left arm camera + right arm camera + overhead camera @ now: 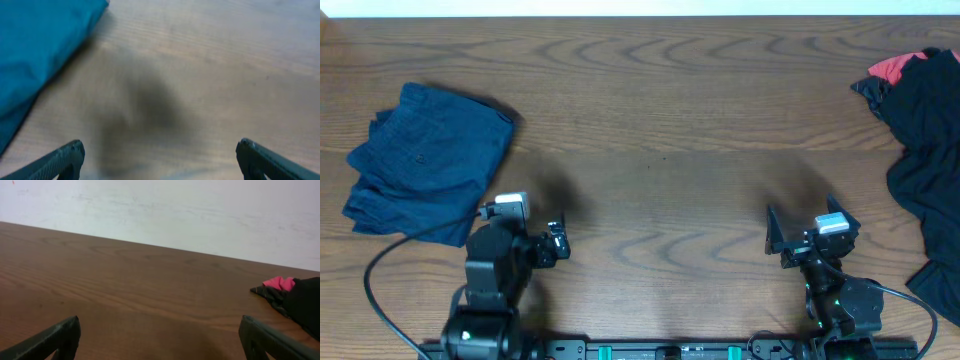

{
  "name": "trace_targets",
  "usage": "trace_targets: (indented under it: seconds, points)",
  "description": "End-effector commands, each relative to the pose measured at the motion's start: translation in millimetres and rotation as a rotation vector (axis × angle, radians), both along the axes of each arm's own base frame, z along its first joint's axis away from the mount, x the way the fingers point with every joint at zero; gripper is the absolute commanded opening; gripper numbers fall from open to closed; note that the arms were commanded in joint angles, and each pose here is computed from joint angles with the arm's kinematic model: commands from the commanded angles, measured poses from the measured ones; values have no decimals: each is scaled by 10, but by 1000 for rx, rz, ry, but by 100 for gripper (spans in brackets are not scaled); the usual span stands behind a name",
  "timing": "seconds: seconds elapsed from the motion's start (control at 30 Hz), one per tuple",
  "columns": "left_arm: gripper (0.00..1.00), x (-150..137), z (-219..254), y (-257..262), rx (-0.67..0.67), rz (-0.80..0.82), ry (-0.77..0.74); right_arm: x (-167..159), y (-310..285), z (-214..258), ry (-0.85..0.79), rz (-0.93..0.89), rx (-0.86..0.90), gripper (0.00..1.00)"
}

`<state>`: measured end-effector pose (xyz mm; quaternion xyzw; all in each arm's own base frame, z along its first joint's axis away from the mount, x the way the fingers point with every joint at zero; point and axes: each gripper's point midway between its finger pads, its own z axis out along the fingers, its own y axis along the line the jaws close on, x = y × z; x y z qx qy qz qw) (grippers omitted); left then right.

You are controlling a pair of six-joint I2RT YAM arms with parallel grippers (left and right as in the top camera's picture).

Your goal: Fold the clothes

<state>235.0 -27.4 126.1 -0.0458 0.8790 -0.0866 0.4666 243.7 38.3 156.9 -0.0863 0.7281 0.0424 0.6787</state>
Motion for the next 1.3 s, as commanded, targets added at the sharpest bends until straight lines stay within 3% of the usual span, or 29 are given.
trace_targets:
  seconds: [0.0,0.37,0.53,0.73,1.27]
  points:
    - [98,13,-7,-17,40,-43,-91,2,-24,-7,5,-9,13,99]
    - [98,152,108,-29,77,-58,-433,2,-25,-7,5,-9,13,99]
    - [98,168,341,-31,172,-87,-541,2,-25,-7,5,-9,13,99]
    - [98,74,38,-22,197,-107,-425,2,-25,-7,5,-9,13,99]
    - [98,76,119,-3,182,-89,-458,2,-25,-7,5,-9,13,99]
